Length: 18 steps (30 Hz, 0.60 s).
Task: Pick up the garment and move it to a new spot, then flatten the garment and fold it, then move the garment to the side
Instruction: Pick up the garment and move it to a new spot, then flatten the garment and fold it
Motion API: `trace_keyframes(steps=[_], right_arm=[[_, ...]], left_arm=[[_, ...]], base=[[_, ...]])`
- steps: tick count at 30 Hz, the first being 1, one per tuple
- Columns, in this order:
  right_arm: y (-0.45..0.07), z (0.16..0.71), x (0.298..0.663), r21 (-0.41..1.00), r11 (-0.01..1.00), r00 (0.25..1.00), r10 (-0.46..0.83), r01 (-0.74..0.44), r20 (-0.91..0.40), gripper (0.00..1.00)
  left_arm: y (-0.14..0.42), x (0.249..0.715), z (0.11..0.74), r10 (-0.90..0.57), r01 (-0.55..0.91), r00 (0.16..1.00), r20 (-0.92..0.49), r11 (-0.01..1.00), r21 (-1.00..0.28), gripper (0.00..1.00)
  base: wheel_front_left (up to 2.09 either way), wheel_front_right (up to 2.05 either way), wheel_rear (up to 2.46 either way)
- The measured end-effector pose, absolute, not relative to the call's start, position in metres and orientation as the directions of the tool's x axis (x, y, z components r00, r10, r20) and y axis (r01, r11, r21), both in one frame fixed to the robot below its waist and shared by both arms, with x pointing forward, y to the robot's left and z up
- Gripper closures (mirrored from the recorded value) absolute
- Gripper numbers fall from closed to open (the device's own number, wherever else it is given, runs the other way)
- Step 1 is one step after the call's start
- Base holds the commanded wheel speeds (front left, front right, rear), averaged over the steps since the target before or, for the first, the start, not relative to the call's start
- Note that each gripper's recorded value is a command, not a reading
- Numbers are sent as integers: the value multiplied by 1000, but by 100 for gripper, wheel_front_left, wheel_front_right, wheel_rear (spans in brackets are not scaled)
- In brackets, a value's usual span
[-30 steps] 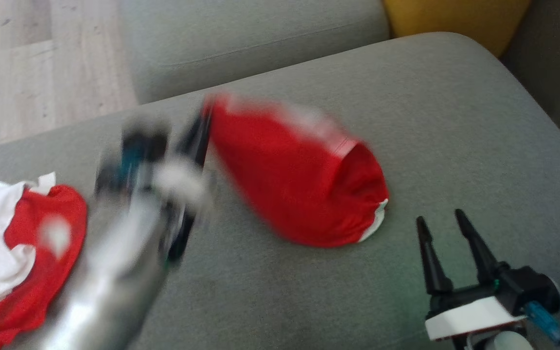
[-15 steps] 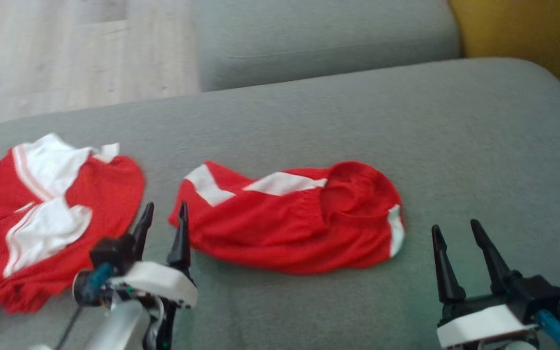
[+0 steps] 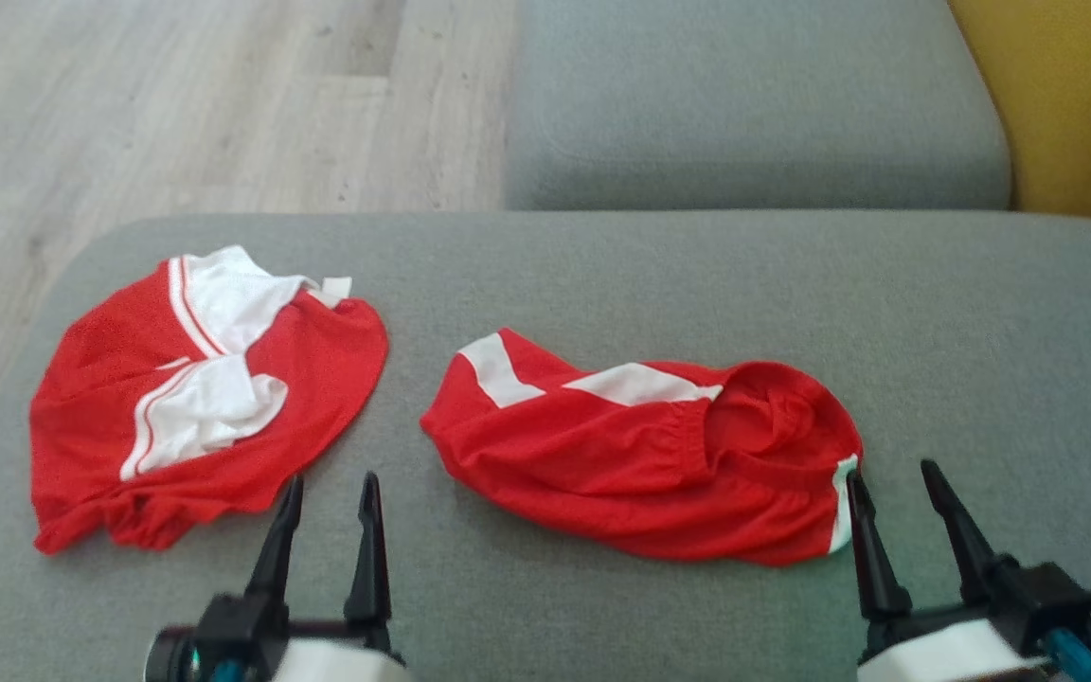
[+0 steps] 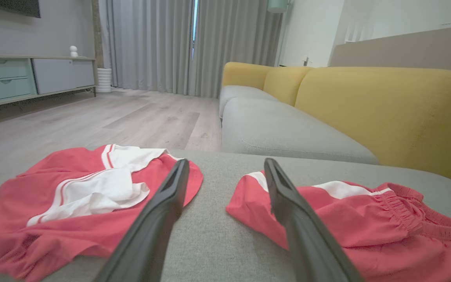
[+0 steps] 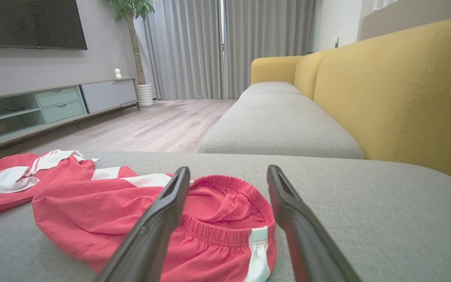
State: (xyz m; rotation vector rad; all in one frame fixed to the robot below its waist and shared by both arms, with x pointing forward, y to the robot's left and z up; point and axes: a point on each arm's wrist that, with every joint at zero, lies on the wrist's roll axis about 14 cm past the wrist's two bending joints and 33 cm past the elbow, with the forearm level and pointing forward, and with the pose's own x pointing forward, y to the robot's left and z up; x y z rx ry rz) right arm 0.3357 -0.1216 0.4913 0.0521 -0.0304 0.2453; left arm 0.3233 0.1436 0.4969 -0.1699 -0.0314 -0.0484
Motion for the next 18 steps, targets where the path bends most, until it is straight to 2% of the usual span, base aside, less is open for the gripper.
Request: trace_keyframes(steps=[12,18], right_arm=[[-117,481,314,51,963,965,263,-263,4,0],[-117,482,312,56,963,965,263,-263,11,0]], left_arm=[[167,278,511,75,-58,992,104,986,-156,0],[166,274,511,58,-43,992,110,990,-133,0]], base=[[0,0,0],[0,0,0]])
